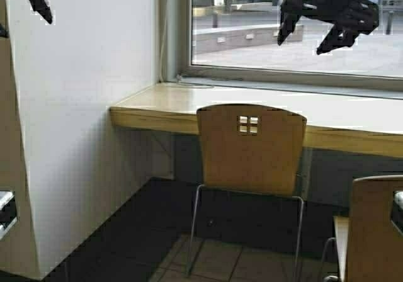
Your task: Push the chairs under the table
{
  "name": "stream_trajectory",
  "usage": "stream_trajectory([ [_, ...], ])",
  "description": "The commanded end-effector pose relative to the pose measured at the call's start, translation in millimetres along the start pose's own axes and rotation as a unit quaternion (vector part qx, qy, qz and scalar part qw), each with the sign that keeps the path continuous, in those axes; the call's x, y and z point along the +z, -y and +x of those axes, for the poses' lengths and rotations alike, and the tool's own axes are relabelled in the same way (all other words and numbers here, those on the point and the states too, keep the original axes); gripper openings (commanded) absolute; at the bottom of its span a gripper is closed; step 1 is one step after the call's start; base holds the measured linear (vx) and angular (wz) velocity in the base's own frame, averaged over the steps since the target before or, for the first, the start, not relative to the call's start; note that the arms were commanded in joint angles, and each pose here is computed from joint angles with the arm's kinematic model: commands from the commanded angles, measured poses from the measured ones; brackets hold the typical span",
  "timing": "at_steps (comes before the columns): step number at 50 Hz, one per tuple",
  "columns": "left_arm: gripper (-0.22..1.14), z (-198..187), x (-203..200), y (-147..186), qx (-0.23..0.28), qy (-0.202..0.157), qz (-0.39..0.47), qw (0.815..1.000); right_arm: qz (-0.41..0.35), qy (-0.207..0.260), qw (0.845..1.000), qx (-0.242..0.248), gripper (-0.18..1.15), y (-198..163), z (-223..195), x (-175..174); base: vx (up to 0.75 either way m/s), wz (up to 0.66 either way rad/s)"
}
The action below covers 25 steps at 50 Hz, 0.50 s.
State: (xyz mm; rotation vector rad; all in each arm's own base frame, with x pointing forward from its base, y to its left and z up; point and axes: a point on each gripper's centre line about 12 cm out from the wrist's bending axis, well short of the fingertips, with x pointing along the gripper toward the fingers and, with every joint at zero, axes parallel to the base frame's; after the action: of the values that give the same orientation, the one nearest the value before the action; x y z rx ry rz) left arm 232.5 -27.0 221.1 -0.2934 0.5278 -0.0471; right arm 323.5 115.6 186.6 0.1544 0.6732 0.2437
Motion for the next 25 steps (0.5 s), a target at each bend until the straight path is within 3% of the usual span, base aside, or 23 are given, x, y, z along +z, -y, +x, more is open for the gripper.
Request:
stream_trajectory([
  [1, 0.99, 0.2, 4.4, 1.6, -0.002, 0.006, -0.003, 1.0, 0.003, 0.016, 1.0, 0.006, 1.03, -4.7, -3.2, 15.2, -0.26, -0.35],
  [25, 0.99, 3.2, 3.1, 1.1, 0.0, 0.0, -0.007, 1.0, 0.004, 0.015, 1.0, 0.008, 1.03, -6.0, -3.5, 18.5, -0.24, -0.39],
])
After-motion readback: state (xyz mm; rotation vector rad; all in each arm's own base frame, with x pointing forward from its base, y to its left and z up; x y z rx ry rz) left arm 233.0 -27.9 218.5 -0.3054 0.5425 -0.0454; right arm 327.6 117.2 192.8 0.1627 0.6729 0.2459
